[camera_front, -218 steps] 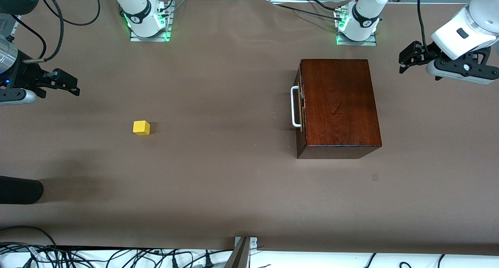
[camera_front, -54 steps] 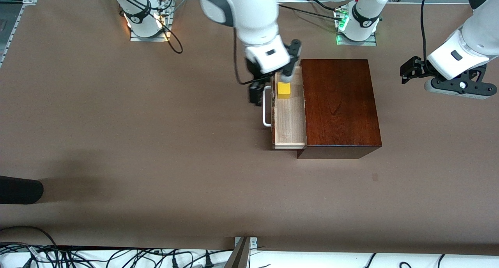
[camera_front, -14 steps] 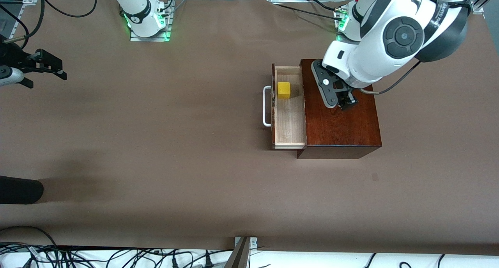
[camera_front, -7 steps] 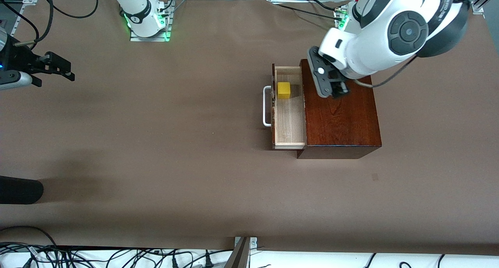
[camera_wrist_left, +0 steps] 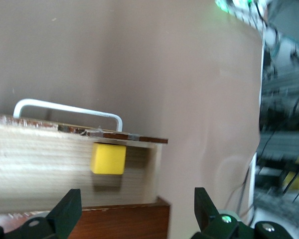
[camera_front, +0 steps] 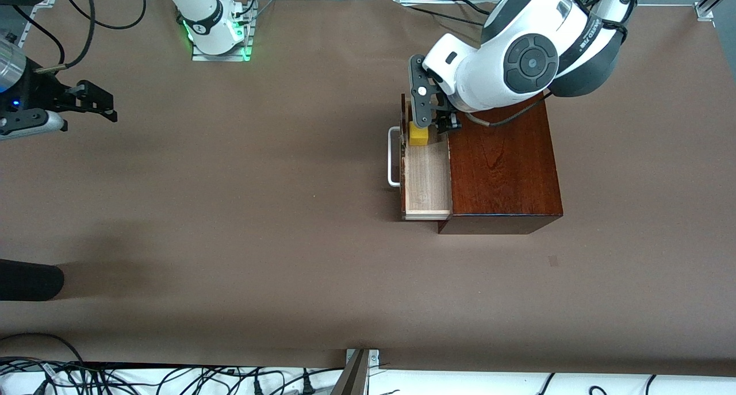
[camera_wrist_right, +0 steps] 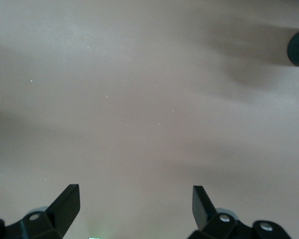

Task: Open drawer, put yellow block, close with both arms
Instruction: 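Lower the left gripper to the drawer front beside the cube, then push the drawer shut into the box with the left gripper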

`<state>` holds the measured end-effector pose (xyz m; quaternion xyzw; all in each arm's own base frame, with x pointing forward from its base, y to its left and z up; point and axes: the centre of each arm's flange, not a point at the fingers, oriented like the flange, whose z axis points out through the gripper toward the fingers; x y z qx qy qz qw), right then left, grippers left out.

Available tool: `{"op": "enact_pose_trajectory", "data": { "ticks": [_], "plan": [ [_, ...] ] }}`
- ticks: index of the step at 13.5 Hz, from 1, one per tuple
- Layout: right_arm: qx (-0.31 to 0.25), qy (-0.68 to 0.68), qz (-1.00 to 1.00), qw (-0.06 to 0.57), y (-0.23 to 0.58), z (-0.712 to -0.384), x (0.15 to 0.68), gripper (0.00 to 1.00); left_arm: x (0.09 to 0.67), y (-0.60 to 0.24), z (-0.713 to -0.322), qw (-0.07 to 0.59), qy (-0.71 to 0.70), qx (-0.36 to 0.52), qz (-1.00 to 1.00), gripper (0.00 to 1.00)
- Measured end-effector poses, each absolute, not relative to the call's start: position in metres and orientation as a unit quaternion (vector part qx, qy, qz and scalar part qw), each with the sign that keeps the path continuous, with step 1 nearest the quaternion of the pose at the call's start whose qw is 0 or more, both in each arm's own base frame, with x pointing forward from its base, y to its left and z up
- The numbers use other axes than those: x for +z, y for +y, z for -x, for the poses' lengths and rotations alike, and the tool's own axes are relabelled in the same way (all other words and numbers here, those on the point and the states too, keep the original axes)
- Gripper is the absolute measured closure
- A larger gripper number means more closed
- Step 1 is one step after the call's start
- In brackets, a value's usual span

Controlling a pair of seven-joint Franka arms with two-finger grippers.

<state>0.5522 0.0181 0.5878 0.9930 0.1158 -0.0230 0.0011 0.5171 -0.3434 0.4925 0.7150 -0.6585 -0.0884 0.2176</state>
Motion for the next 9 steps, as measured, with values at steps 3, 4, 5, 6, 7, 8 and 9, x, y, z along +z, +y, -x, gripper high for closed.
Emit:
{"op": "enact_pose_trajectory", "data": {
  "ticks": [3, 4, 5, 6, 7, 8, 9],
  "plan": [
    [-0.022, 0.121, -0.992, 0.005, 0.024, -0.552, 0.589, 0.0, 0.469, -0.347, -0.522, 0.204, -0.698, -0.095, -0.679, 0.0],
    [-0.022, 0.119, -0.993, 0.005, 0.022, -0.552, 0.589, 0.0, 0.461, -0.358, -0.521, 0.191, -0.709, -0.093, -0.672, 0.0],
    [-0.023, 0.116, -0.993, 0.005, 0.019, -0.552, 0.589, 0.0, 0.452, -0.376, -0.516, 0.181, -0.721, -0.089, -0.663, 0.0],
    [-0.023, 0.114, -0.993, 0.005, 0.017, -0.552, 0.589, 0.0, 0.441, -0.396, -0.508, 0.164, -0.736, -0.089, -0.651, 0.0],
    [-0.023, 0.112, -0.993, 0.005, 0.015, -0.552, 0.588, 0.0, 0.43, -0.416, -0.5, 0.138, -0.753, -0.087, -0.637, 0.0],
    [-0.024, 0.109, -0.994, 0.005, 0.012, -0.553, 0.588, 0.0, 0.419, -0.434, -0.492, 0.123, -0.766, -0.083, -0.626, 0.0],
    [-0.025, 0.107, -0.994, 0.005, 0.009, -0.553, 0.587, 0.0, 0.409, -0.45, -0.486, 0.114, -0.775, -0.075, -0.617, 0.0]
  ]
}}
